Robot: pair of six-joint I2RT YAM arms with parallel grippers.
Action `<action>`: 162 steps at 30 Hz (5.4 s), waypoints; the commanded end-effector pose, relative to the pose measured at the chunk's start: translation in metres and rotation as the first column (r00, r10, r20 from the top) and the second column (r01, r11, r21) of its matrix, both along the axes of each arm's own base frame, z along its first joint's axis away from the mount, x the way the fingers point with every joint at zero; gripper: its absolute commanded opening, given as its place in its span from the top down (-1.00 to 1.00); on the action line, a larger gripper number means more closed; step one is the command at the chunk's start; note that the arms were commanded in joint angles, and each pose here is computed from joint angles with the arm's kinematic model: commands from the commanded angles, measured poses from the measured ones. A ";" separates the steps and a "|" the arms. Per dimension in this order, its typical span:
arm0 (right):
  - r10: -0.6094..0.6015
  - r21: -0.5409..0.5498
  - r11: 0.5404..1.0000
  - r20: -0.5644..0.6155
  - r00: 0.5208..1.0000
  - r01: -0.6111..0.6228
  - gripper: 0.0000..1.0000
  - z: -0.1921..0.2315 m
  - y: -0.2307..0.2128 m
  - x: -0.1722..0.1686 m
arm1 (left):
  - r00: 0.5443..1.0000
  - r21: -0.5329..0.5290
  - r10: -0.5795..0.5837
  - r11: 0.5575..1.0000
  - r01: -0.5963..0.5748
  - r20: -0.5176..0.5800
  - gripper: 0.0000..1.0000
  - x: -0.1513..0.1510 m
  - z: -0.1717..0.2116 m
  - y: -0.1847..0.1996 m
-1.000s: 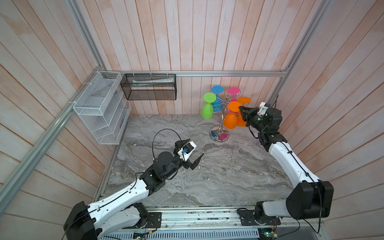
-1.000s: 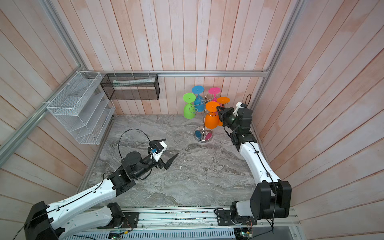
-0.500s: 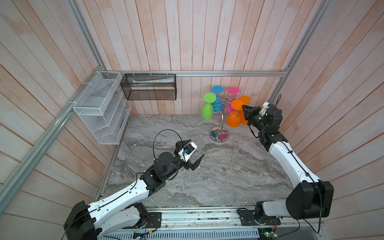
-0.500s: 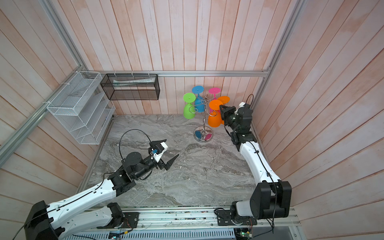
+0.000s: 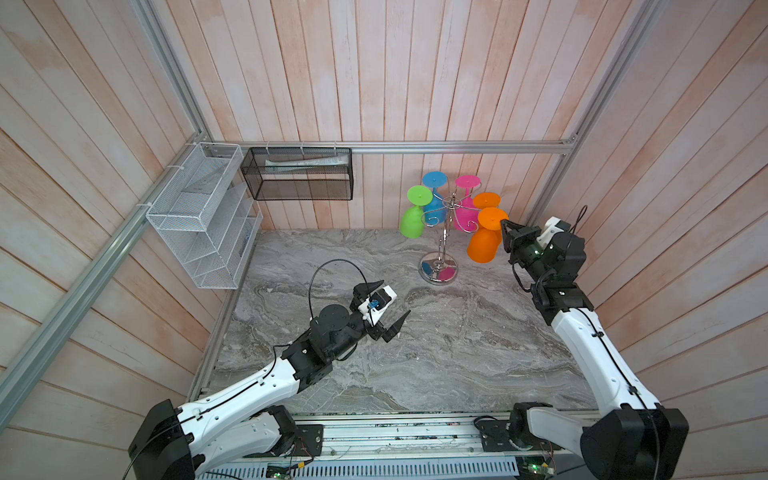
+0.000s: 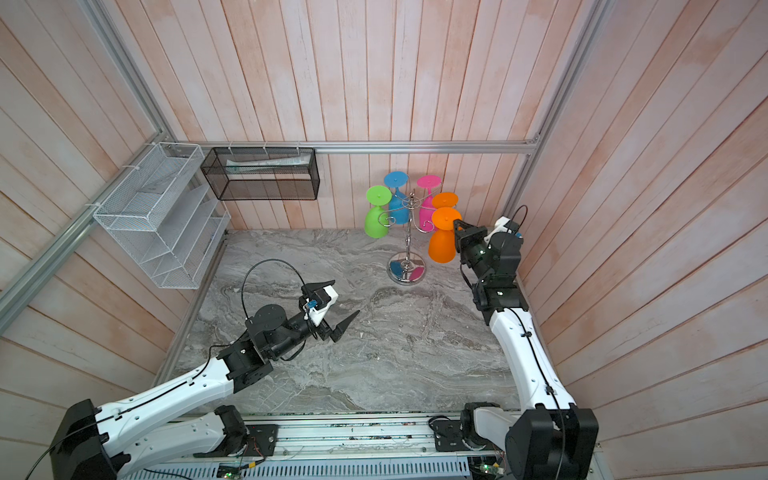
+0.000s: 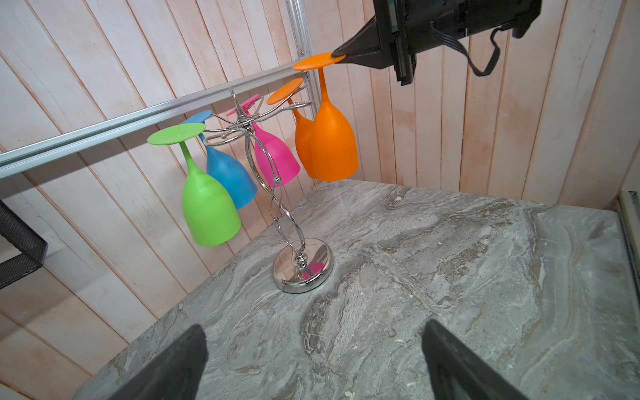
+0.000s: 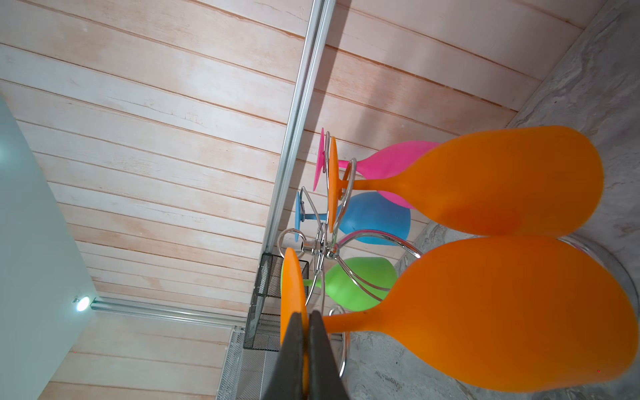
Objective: Take the wine glass off the wine glass rack
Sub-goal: 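Pull the orange glass off the rack toward the robot with the right gripper, then bring the orange glass to the left gripper and grasp its foot with the left gripper, then open the right gripper and move it to the glass bowl while the left holds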
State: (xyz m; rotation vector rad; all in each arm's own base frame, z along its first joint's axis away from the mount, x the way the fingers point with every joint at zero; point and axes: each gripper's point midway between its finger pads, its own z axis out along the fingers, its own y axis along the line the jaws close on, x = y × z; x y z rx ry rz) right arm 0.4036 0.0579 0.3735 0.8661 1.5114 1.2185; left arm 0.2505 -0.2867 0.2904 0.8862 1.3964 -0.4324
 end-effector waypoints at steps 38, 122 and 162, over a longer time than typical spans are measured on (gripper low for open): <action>0.466 -0.680 0.596 -0.138 0.874 -0.426 1.00 -0.163 0.139 -0.185 | 0.962 0.036 0.101 0.995 -0.095 -0.255 -0.97 0.013 0.002 -0.009; 0.697 -0.859 -0.215 0.199 0.689 0.465 1.00 -0.145 0.318 -0.254 | -0.259 -0.003 -0.283 0.681 -0.732 -0.924 1.00 -0.043 -0.111 0.056; 0.630 -0.921 0.350 0.098 0.770 -0.169 -0.11 -0.058 0.263 -0.252 | 0.193 -0.339 -0.279 0.775 -0.534 -0.941 1.00 0.006 -0.110 0.120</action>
